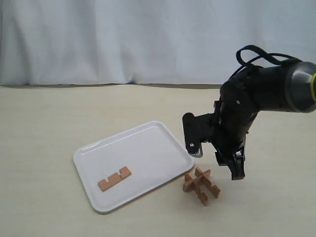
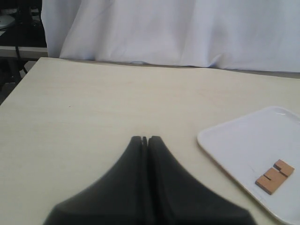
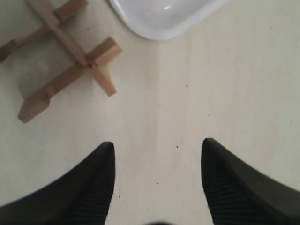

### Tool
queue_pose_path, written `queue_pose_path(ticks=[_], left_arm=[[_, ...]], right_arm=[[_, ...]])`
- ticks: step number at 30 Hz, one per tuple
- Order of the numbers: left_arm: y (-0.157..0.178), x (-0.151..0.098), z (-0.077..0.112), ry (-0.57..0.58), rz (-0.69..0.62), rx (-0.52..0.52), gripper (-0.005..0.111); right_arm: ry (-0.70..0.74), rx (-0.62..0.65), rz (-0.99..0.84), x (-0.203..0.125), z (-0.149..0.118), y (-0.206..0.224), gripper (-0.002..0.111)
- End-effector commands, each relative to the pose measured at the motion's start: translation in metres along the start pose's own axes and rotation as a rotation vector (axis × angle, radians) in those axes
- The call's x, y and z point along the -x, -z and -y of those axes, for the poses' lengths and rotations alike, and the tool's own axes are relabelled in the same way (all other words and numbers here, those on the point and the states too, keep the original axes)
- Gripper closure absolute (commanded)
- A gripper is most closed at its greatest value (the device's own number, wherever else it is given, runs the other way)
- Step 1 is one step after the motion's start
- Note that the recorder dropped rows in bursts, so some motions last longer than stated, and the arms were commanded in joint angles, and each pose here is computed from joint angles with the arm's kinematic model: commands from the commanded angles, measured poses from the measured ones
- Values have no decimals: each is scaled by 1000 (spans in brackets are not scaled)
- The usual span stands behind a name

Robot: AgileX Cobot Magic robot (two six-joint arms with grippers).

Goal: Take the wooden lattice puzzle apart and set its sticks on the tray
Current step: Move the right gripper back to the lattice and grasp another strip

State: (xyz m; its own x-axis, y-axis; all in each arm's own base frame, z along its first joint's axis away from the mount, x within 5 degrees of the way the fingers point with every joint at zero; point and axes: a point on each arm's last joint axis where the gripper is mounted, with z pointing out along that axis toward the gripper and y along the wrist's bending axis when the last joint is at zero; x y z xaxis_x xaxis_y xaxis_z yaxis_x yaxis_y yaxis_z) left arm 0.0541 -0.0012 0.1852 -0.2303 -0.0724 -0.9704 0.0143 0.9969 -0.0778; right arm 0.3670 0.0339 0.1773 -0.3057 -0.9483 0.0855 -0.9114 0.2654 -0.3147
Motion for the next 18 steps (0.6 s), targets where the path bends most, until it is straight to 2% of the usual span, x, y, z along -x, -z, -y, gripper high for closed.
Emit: queue_pose_path(ticks=[1, 4, 8, 18], left_arm=[[0, 0, 0, 8, 9, -1, 107], [0, 0, 0, 8, 9, -1, 107], [0, 0, 0, 8, 9, -1, 107], [0, 0, 0, 8, 9, -1, 107]], right_arm=[[194, -31, 45, 0, -11, -11, 56], [226, -117, 106, 5, -12, -19, 56], [229, -65, 91, 6, -17, -35, 56], [255, 36, 10, -2, -26, -36, 56]])
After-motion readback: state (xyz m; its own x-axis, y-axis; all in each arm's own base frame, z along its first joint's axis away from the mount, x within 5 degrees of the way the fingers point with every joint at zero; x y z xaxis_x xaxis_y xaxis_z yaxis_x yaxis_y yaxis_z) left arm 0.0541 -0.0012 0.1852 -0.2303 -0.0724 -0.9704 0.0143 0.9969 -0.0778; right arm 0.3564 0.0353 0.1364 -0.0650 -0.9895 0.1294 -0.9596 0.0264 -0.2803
